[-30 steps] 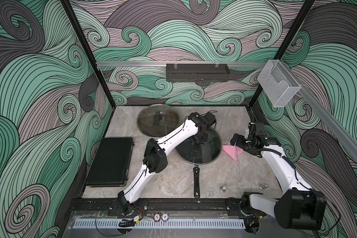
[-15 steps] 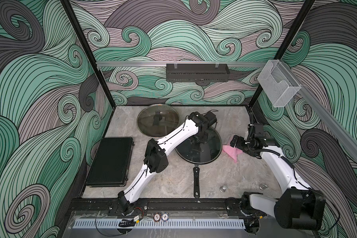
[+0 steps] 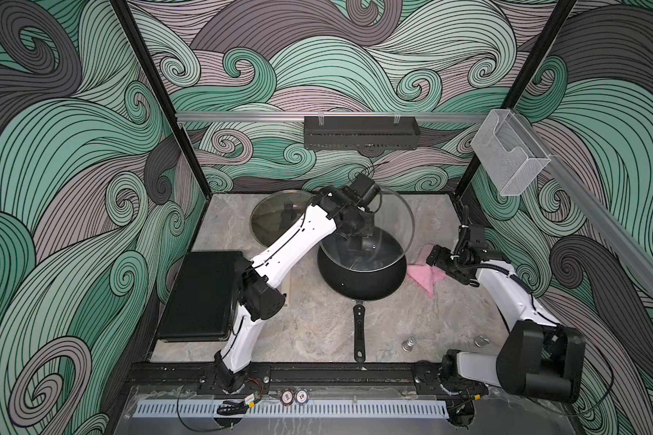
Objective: Wipe the pot lid with a cloth
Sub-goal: Pick up the pot lid from the cooking pot, then pick up the cleaning item at the center of the board.
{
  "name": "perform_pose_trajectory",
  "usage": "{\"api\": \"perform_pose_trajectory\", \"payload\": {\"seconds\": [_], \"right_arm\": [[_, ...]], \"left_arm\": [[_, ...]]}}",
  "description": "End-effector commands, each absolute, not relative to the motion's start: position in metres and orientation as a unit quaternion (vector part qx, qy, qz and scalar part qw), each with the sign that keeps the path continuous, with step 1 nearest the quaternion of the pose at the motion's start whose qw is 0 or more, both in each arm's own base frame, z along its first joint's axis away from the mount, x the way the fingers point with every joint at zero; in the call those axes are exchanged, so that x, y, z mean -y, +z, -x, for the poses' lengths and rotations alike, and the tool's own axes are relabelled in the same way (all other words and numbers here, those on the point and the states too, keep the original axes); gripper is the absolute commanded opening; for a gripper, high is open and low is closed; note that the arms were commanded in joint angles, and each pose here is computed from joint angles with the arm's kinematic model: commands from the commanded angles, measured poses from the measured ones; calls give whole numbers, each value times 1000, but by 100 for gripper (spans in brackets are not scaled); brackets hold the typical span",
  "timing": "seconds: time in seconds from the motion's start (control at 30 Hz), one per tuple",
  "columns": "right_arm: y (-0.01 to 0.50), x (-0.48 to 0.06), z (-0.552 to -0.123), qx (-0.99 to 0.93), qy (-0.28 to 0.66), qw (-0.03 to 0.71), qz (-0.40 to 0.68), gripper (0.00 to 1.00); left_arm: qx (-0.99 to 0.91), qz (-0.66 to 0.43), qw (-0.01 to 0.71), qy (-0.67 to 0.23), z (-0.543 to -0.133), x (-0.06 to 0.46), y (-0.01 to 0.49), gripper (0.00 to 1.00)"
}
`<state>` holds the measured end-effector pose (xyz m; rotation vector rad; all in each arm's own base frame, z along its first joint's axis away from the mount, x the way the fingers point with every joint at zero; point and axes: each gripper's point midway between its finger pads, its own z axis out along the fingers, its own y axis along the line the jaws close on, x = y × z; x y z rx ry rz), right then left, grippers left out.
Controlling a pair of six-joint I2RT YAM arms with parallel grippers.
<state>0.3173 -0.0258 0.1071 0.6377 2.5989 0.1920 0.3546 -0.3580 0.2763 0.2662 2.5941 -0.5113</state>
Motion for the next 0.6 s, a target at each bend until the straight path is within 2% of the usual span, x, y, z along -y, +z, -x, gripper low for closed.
{"api": "perform_pose_trajectory", "payload": {"seconds": [0.0, 0.2, 0.37, 0.43, 0.47, 0.53, 0.57], "right_arm": [[98, 29, -328, -945, 72, 224, -229, 90], [70, 26, -349, -951, 90, 181, -236, 78], [47, 15, -358, -949, 121, 160, -243, 57], [39, 21, -356, -953, 105, 148, -243, 44], [39, 23, -355, -953, 104, 147, -243, 34], [52, 25, -357, -951, 106, 166, -240, 5], [63, 27, -358, -948, 103, 181, -240, 0]], "left_arm": [[-878, -110, 357, -301, -365, 354, 383, 0], [-857, -123, 370, -337, -358, 341, 412, 0], [-857, -116, 367, -343, -356, 335, 414, 0], [-851, -113, 366, -359, -355, 334, 420, 0], [-846, -113, 367, -371, -354, 334, 424, 0], [-831, -113, 363, -406, -353, 332, 435, 0], [-824, -116, 359, -422, -353, 332, 439, 0]]}}
